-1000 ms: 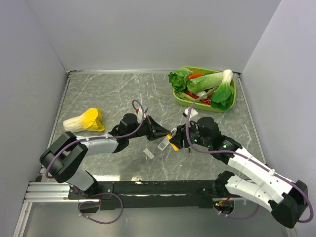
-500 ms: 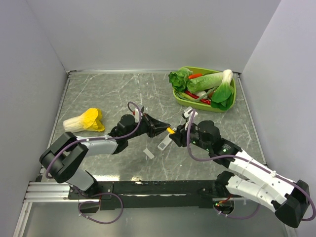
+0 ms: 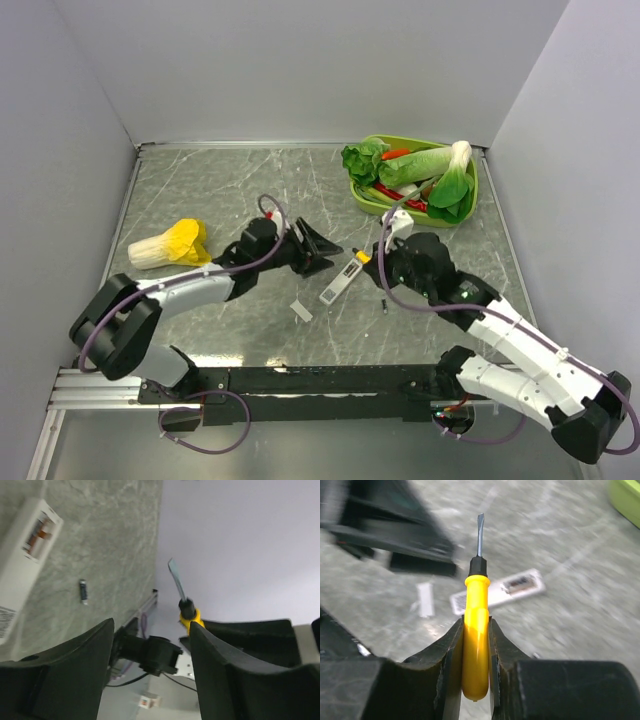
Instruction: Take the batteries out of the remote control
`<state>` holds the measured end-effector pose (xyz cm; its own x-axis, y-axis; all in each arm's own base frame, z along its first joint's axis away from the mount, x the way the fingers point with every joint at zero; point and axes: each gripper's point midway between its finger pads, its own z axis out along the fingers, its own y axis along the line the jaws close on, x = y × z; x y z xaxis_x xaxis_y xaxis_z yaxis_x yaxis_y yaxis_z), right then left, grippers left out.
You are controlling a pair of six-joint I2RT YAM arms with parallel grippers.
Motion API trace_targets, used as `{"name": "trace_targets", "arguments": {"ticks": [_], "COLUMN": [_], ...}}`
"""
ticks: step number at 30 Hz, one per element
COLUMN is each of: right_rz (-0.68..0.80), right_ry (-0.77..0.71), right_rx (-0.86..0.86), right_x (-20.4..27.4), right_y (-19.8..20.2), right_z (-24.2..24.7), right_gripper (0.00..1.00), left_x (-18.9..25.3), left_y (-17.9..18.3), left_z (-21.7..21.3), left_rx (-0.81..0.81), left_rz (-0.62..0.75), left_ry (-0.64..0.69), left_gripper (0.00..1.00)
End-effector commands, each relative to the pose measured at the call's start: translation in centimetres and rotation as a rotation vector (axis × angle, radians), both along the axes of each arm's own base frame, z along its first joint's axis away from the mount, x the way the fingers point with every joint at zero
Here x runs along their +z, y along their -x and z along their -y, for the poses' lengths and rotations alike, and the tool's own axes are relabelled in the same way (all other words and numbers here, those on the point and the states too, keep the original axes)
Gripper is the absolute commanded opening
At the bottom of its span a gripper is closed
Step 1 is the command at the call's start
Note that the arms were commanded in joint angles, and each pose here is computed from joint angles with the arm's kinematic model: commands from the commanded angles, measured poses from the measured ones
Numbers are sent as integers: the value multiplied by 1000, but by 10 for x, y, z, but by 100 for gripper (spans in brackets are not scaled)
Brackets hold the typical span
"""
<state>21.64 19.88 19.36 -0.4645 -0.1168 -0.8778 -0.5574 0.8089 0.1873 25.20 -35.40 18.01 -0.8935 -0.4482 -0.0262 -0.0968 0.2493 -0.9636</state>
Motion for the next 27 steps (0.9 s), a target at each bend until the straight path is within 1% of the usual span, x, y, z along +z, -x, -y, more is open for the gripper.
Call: {"name": "trace_targets", "arguments": {"ticks": [1,2,3,4,5,6,7,8,9,10,12,13,16,20,21,27], "right_rz": [-104,-113,-152,-170,-190,-231,-256,-271,-289,-306,-326,-351,-390,-426,-422,-470], "right_ry": [149,168,229,265,313,370,394,407,403,408,409,430,405,382,398,423], "right_rx": [-70,-74,-70,-75,-89,-78,-60,-44,-19,-9,18,14,56,77,101,151], "right_x": [0,5,-3,-6,-7,-15,-17,-18,-20,-22,-28,-35,-47,-54,-55,-68], "right_y": [3,2,8,8,3,8,6,7,9,7,6,2,-4,-10,-10,-5], "right_z": [33,34,41,46,49,55,52,51,47,44,39,39,31,26,26,26], "right_gripper": [0,0,0,0,0,0,0,0,0,0,0,0,0,0,0,0], "left_x": [-2,-3,-6,-17,-18,-23,-31,-37,-40,-50,-54,-62,-79,-96,-103,-117], "left_y": [-25,-30,-35,-44,-51,-56,-62,-64,-67,-68,-72,-76,-81,-78,-76,-73], "left_z": [-43,-49,-54,-61,-62,-63,-57,-53,-48,-42,-33,-30,-23,-15,-11,7], "left_rx": [19,23,17,32,30,10,-15,-38,-56,-89,-106,-114,-144,-203,-226,-306], "left_rz": [126,136,176,165,168,198,185,180,189,166,170,157,141,146,132,158], "left_ry": [-169,-182,-219,-268,-308,-352,-369,-375,-368,-357,-325,-329,-351,-356,-352,-329], "left_gripper": [65,64,63,63,61,61,60,57,54,52,49,48,47,46,46,44]}}
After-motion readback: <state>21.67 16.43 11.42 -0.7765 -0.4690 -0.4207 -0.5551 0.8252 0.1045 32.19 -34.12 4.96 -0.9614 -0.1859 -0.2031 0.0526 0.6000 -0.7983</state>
